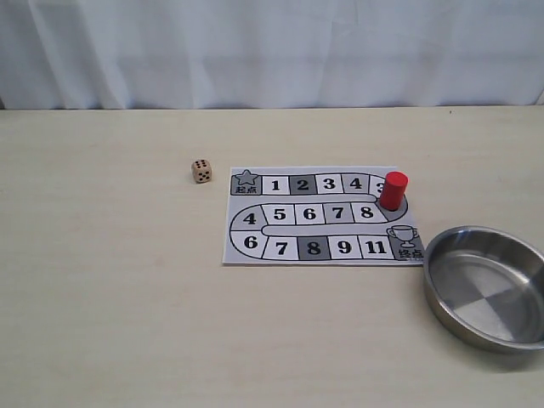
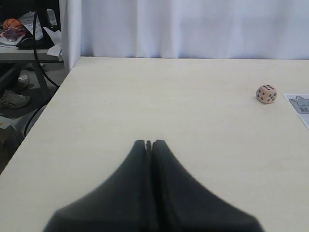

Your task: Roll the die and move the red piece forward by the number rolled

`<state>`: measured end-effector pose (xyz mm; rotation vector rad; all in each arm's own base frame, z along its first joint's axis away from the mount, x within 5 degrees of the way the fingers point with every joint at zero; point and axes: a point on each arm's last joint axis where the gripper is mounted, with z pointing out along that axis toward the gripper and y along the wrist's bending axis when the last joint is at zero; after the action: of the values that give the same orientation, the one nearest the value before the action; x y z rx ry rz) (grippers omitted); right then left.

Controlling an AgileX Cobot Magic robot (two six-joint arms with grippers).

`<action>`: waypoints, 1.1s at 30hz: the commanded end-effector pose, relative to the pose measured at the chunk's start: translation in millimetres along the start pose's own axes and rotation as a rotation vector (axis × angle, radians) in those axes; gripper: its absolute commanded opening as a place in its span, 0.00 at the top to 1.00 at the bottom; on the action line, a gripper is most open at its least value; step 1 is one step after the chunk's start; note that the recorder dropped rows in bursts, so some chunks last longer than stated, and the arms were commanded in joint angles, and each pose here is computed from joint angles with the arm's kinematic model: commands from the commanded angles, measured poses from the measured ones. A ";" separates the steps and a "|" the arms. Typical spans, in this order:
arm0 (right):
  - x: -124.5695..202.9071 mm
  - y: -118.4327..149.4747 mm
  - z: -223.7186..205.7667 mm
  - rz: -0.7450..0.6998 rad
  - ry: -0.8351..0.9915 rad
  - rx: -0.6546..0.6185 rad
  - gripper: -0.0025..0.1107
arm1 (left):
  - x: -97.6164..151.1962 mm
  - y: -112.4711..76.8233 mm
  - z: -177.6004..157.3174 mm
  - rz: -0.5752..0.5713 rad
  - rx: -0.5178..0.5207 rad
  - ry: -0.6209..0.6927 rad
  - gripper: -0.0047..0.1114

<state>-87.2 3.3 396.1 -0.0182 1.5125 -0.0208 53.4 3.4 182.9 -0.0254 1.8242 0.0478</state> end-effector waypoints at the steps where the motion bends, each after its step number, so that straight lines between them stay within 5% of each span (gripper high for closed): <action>1: 3.5 -1.1 11.9 -0.009 -0.038 0.016 0.94 | -0.5 -0.1 0.1 -0.007 0.001 -0.011 0.96; 16: 87.7 -1.2 102.8 -0.005 -0.176 0.022 0.94 | -0.5 -0.1 0.1 -0.007 0.001 -0.011 0.96; 33: 188.4 0.6 131.8 -0.036 0.001 0.018 0.94 | -0.5 -0.1 0.1 -0.007 0.001 -0.011 0.96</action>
<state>53.2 -0.8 229.0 -0.0170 1.4866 -0.0454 53.4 3.4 182.9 -0.0254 1.8242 0.0478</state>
